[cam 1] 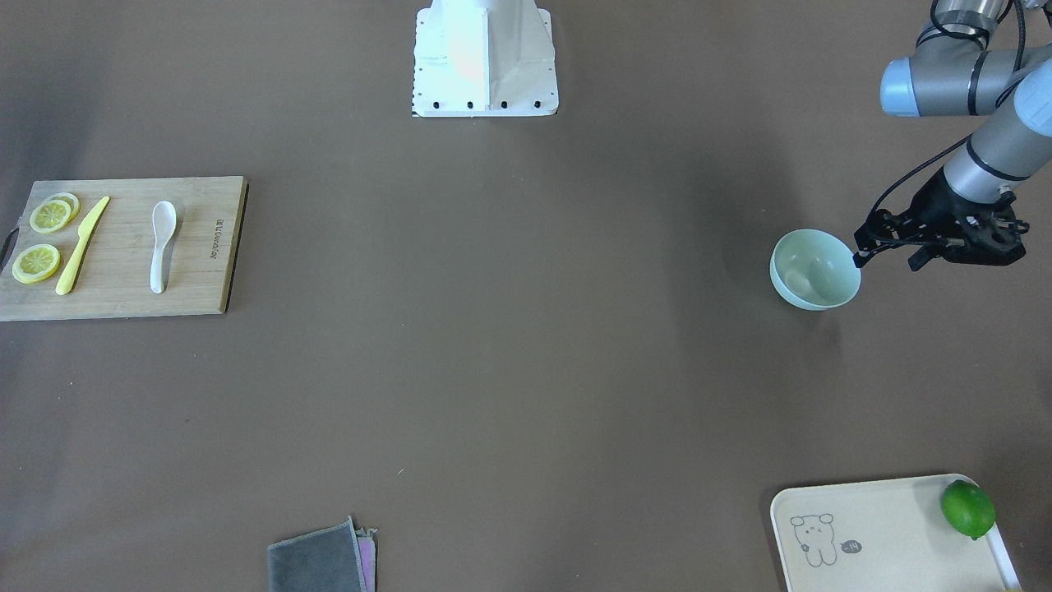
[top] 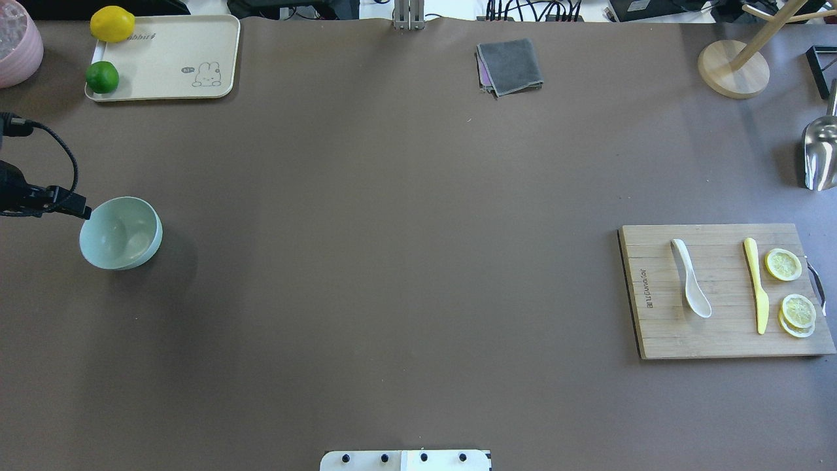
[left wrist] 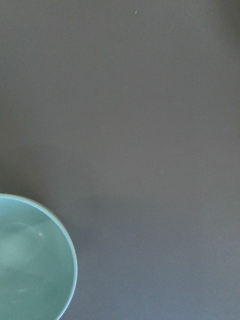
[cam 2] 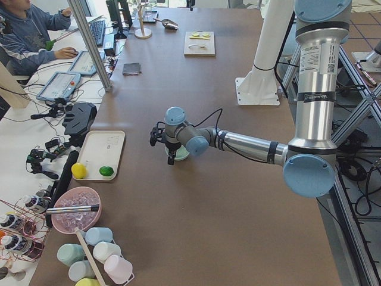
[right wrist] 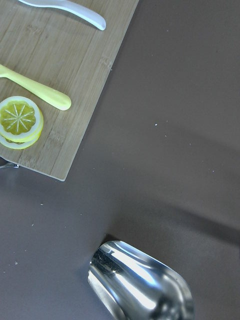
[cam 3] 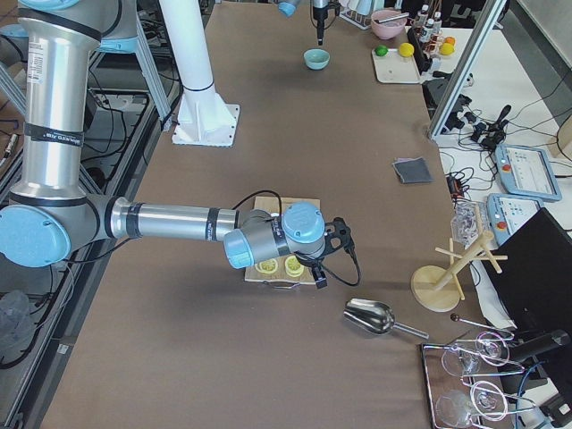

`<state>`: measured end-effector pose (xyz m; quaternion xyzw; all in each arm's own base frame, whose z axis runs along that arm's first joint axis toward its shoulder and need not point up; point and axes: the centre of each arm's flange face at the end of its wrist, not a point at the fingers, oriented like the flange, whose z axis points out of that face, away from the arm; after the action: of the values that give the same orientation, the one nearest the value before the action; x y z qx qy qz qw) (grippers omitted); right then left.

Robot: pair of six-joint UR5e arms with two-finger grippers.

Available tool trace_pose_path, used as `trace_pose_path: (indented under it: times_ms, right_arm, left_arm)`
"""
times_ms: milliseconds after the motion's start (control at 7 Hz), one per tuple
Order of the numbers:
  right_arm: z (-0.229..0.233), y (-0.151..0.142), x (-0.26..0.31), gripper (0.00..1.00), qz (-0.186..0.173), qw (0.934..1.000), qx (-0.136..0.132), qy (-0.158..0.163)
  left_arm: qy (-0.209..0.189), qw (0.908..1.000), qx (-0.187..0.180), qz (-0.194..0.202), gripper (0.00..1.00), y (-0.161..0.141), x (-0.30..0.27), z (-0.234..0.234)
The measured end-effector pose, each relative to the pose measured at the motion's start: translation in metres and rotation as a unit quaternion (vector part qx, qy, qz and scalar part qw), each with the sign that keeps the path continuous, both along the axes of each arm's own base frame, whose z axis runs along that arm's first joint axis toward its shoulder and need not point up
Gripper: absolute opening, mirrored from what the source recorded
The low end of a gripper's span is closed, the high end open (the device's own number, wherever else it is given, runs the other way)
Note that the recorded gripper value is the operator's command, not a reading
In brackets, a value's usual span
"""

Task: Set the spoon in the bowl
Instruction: 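Reach the left gripper down to the rim of the pale green bowl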

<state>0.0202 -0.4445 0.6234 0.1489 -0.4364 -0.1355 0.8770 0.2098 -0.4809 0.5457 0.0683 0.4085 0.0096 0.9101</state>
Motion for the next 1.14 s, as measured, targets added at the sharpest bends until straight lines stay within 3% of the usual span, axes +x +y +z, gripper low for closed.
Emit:
trace_pose_path:
  times_ms: [286, 429, 571, 714, 1143]
  right_arm:
    - [0.001, 0.001, 0.000, 1.00, 0.001, 1.0000, -0.003, -0.001]
    - [0.001, 0.001, 0.000, 1.00, 0.001, 1.0000, -0.003, -0.001]
    - [0.001, 0.002, 0.000, 1.00, 0.001, 1.0000, -0.004, -0.001]
    - [0.002, 0.002, 0.000, 1.00, 0.001, 1.0000, -0.004, -0.001]
    - [-0.005, 0.000, -0.004, 0.98, 0.006, 0.9998, -0.014, -0.009]
  left_arm:
    - [-0.004, 0.9999, -0.008, 0.014, 0.74, 0.003, 0.019, 0.008]
    - [-0.005, 0.9997, -0.011, 0.021, 0.62, 0.005, 0.026, 0.011]
    - [-0.006, 0.9996, -0.011, 0.027, 0.17, 0.008, 0.032, 0.014]
    - [-0.005, 0.9994, -0.011, 0.032, 0.00, 0.011, 0.037, 0.016]
    - [0.006, 0.9990, -0.013, 0.041, 0.00, 0.013, 0.042, 0.010]
